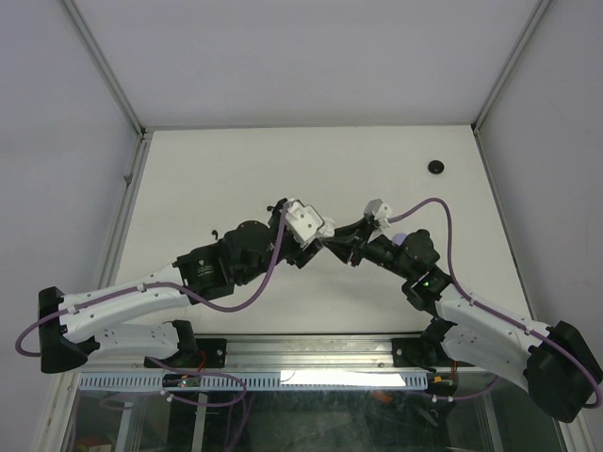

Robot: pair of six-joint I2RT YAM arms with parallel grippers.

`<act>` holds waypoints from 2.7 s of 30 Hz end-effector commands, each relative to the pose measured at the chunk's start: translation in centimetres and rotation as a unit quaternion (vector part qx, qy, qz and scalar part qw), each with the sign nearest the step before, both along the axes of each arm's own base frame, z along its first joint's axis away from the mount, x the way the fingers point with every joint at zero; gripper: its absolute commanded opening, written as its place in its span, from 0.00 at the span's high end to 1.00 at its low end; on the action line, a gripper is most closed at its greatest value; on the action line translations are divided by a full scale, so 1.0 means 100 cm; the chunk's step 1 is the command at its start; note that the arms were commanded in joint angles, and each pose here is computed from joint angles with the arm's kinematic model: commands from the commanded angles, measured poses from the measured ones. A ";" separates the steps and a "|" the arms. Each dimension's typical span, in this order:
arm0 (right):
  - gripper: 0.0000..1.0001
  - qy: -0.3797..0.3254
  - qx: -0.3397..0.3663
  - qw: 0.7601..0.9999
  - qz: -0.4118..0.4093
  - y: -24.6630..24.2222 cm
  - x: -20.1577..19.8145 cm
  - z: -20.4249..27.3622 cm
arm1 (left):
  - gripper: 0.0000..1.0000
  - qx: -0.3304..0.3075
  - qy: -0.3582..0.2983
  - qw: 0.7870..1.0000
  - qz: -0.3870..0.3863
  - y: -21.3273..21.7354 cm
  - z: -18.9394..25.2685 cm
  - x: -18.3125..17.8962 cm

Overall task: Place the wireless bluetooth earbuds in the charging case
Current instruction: Place the earbud in the charging case, then close the charging case.

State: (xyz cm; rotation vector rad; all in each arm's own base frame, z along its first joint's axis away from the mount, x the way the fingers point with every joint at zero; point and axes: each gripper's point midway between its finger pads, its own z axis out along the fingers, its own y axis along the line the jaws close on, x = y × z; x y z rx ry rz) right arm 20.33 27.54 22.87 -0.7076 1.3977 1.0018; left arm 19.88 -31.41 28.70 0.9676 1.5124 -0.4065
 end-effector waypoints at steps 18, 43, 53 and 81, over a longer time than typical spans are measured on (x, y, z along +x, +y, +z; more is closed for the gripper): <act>1.00 -0.045 0.053 0.997 -0.023 -0.005 0.005 0.044 | 0.25 -0.126 0.087 0.980 0.130 -0.003 0.024 0.025; 1.00 -0.044 0.057 0.997 -0.022 -0.006 0.004 0.045 | 0.25 -0.129 0.117 0.971 0.165 0.029 0.004 0.035; 1.00 -0.038 0.049 0.998 -0.004 0.000 0.002 0.043 | 0.23 -0.190 0.164 0.964 0.092 0.040 0.020 0.034; 1.00 -0.029 0.062 0.993 0.094 0.034 -0.013 0.063 | 0.25 -0.273 0.340 0.891 -0.125 -0.005 0.028 0.016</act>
